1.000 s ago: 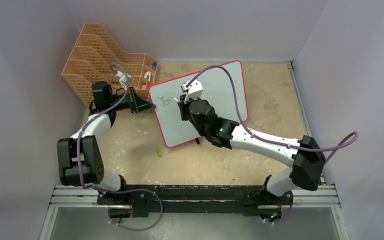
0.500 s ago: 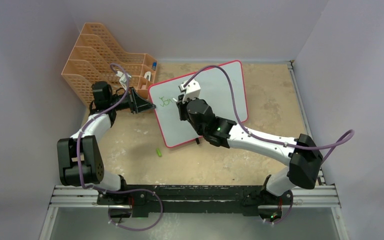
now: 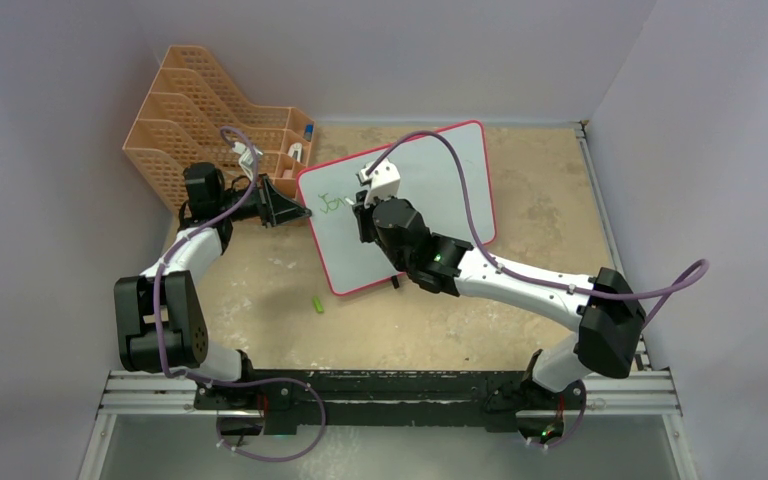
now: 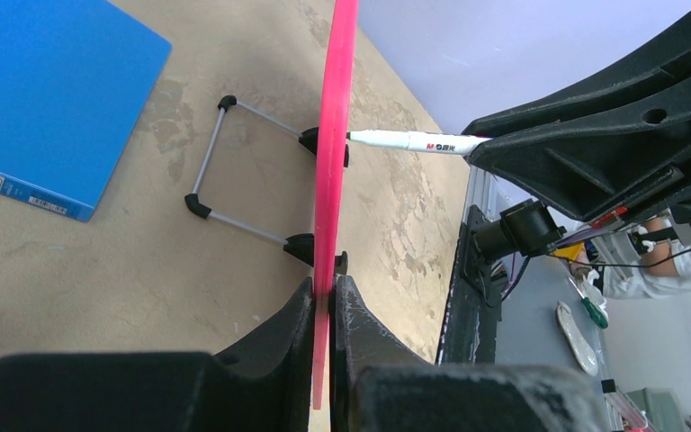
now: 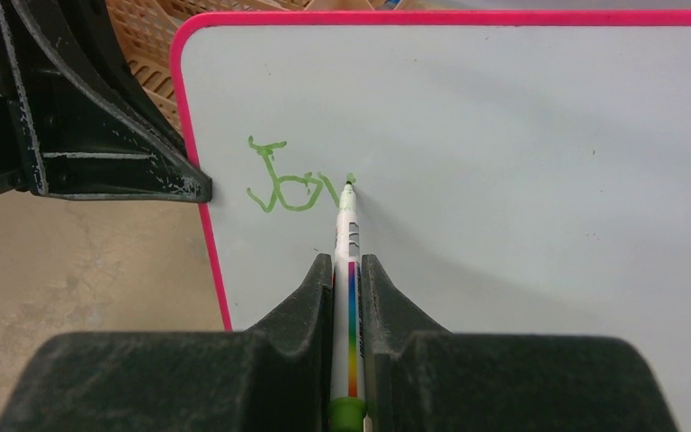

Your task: Write a sentence on the whiteboard

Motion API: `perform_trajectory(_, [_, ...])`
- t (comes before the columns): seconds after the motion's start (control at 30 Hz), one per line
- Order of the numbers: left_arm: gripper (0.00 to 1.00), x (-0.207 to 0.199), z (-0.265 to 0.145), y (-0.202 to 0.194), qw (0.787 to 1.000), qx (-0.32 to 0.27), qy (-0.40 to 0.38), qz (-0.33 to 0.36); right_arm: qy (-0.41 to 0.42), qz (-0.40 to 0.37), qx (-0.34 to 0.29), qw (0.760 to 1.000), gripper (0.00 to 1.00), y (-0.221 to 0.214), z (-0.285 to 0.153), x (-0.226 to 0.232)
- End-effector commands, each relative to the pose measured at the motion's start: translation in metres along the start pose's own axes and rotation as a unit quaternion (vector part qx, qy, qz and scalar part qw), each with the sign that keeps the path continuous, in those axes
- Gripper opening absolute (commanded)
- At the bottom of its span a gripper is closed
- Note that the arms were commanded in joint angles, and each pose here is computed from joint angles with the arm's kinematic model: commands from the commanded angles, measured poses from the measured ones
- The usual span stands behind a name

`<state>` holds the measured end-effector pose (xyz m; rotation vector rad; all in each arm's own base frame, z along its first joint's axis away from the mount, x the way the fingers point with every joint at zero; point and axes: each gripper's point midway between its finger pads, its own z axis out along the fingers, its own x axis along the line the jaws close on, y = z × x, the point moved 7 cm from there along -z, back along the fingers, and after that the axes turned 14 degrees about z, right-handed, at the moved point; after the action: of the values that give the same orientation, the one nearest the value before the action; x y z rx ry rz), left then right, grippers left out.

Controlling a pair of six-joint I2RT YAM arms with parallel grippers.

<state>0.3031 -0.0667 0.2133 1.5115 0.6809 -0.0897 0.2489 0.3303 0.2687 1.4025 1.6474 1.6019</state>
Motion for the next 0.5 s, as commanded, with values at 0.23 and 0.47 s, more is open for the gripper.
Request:
perform_trajectory(0.23, [0.0,-0.009,0.003,0.012,0.999,-0.001,-0.016,0.037,-0.006,0.012,0.002,1.0,0.0,0.003,-0.001,-0.001])
perform_trajectory(0.47, [0.0,-0.009,0.003,0.012,0.999,-0.002,-0.015,0.038,-0.002,0.015,0.017,1.0,0.0,-0.005,-0.004,-0.003])
